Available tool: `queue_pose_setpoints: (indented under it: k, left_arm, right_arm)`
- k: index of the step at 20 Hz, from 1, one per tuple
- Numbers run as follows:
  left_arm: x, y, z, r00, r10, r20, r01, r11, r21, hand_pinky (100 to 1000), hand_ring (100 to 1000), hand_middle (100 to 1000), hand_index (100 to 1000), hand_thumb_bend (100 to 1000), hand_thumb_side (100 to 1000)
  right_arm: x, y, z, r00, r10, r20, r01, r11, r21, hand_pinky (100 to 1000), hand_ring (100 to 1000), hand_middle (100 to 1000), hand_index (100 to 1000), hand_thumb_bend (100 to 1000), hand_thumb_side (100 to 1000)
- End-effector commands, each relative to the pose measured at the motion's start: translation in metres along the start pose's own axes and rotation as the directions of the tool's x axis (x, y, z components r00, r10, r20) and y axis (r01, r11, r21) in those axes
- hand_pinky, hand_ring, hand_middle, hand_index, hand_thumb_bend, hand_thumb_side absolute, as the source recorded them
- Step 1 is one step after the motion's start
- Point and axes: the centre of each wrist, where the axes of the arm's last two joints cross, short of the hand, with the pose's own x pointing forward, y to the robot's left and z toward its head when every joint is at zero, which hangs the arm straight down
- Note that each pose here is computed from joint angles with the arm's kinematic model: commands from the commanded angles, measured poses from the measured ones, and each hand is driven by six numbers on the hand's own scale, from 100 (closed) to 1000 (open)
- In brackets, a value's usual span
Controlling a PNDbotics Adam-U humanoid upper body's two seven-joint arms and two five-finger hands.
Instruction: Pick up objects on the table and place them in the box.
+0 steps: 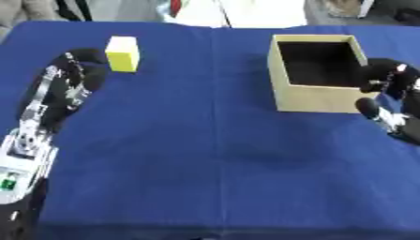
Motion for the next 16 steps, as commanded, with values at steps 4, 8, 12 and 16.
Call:
queue_pose_setpoints:
  k: [4, 8, 12, 16]
  left_arm:
    - [0.044, 0.064, -0.031, 0.922, -0.368, 0.118, 0.375, 0.926, -0.039, 746, 661, 669, 780, 727, 544]
    - [0.061, 0.104, -0.059, 0.810, -0.570, 0.141, 0.584, 0.807, -0.091, 746, 664, 663, 768, 689, 484]
    - [0.053, 0.126, -0.085, 0.704, -0.700, 0.121, 0.709, 0.683, -0.178, 748, 668, 661, 765, 715, 474]
    - [0.034, 0.131, -0.106, 0.618, -0.779, 0.105, 0.769, 0.571, -0.287, 758, 692, 679, 767, 722, 433]
  right_arm:
    - [0.005, -0.008, -0.002, 1.000, 0.024, 0.019, -0.024, 1.000, 0.014, 709, 785, 750, 868, 581, 522]
    - [0.004, -0.008, -0.001, 1.000, 0.024, 0.014, -0.025, 0.999, 0.030, 710, 785, 750, 869, 562, 506]
    - [0.003, -0.006, -0.001, 1.000, 0.022, 0.011, -0.022, 0.999, 0.049, 711, 785, 750, 869, 556, 502]
    - [0.002, -0.006, 0.000, 1.000, 0.023, 0.007, -0.023, 0.998, 0.063, 710, 784, 749, 869, 552, 503]
